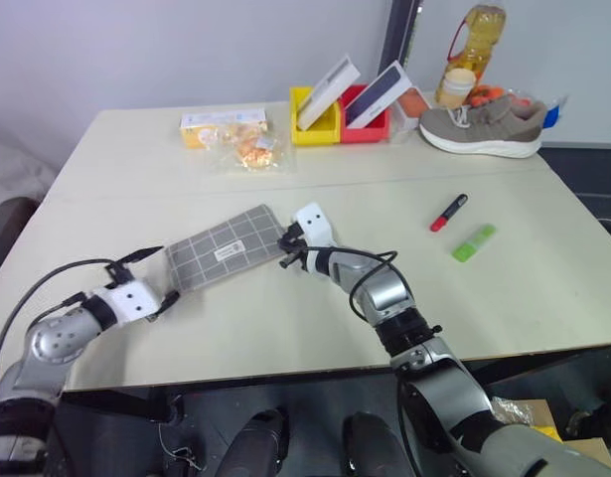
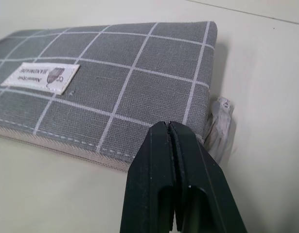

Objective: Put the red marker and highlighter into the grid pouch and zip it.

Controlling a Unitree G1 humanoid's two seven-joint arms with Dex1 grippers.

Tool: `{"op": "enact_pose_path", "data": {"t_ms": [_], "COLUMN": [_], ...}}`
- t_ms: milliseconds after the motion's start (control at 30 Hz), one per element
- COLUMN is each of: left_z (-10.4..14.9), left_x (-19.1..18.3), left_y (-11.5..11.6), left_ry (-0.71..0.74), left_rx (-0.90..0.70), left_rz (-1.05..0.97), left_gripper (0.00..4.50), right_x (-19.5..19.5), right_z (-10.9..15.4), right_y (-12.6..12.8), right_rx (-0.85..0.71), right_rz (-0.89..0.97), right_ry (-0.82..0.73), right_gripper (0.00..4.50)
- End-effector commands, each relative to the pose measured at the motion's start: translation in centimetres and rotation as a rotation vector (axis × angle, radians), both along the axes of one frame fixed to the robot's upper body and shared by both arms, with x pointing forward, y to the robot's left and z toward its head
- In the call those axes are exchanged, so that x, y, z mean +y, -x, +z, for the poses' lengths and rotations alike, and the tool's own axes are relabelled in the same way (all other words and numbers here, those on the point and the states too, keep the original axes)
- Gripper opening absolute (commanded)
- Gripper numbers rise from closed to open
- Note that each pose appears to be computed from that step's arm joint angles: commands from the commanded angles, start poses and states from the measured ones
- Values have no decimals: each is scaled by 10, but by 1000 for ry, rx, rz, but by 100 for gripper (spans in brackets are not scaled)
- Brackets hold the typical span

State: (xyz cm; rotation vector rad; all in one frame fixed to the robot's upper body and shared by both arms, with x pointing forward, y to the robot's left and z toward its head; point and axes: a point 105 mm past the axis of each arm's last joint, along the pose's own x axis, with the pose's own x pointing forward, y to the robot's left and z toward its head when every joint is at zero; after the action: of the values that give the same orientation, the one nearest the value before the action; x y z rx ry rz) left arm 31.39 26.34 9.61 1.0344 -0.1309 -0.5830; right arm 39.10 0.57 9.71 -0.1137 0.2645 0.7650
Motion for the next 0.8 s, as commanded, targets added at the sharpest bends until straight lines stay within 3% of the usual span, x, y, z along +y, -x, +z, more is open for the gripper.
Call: {"op": "enact_pose_path", "data": {"t_ms": [33, 167, 233, 500, 600, 800], "left_z": [-13, -15, -12, -7, -5, 5], "left_x": [-17, -29, -31, -42, -42, -40], "left_y": [-1, -7, -9, -10, -11, -17], "left_ry": [-36, -32, -22, 8, 27, 203], "left_rx": [4, -9, -26, -59, -66, -37], "left_rz": [-89, -146, -161, -216, -206, -113], "left_gripper": [450, 450, 395, 12, 2, 2], "right_x": [0, -3, -5, -7, -7, -23], "right_z": [-1, -2, -3, -4, -2, 41], "right_y": [2, 4, 4, 6, 6, -7], "right_rx": [-8, -13, -15, -17, -27, -229], "right_rz": [-4, -15, -21, -23, -24, -53], "right_ry": [10, 20, 27, 36, 35, 29], "right_gripper": [9, 9, 0, 0, 0, 0]}}
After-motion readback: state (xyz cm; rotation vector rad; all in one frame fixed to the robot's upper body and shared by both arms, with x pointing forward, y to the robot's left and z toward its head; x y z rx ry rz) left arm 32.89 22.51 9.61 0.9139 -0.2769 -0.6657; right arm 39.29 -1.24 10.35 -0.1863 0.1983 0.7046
